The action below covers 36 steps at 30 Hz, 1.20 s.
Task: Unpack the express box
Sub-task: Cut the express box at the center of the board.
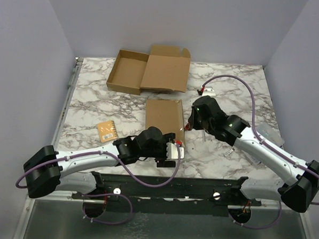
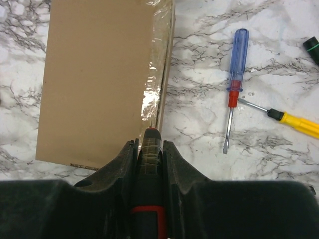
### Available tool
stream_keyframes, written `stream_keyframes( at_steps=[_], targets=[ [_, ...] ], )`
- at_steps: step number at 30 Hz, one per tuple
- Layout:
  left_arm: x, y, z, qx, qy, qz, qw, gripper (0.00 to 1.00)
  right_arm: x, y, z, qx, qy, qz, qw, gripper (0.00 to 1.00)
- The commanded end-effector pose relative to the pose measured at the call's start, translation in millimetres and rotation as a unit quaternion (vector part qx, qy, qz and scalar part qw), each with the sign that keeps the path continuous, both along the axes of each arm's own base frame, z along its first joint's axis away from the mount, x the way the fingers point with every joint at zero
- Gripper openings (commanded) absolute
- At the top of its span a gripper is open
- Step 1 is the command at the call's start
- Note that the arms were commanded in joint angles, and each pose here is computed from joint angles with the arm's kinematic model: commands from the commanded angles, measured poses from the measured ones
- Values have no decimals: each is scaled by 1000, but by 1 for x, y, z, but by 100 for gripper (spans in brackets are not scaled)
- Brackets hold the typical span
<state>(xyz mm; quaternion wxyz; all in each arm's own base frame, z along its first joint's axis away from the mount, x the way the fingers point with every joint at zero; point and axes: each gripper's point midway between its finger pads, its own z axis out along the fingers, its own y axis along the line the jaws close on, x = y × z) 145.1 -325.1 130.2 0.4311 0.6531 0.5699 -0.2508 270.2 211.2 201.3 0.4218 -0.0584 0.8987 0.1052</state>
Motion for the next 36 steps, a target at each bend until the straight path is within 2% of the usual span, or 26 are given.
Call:
stream_keyframes(
  at_steps=[1,15,22,36],
  targets=[
    [28,-4,8,-18,-68,43,997,79,0,-3,4,-12,-10,-19,1000,0],
    [30,-19,-22,-15,-20,59,998,74,-1,-7,-1,-25,-9,-22,999,0],
    [35,-19,-30,-5,-21,72,997,73,-3,1,3,-11,-12,-12,1000,0],
    [46,-14,-44,16,-21,107,994,64,-3,7,4,-3,-12,-6,1000,0]
  ],
)
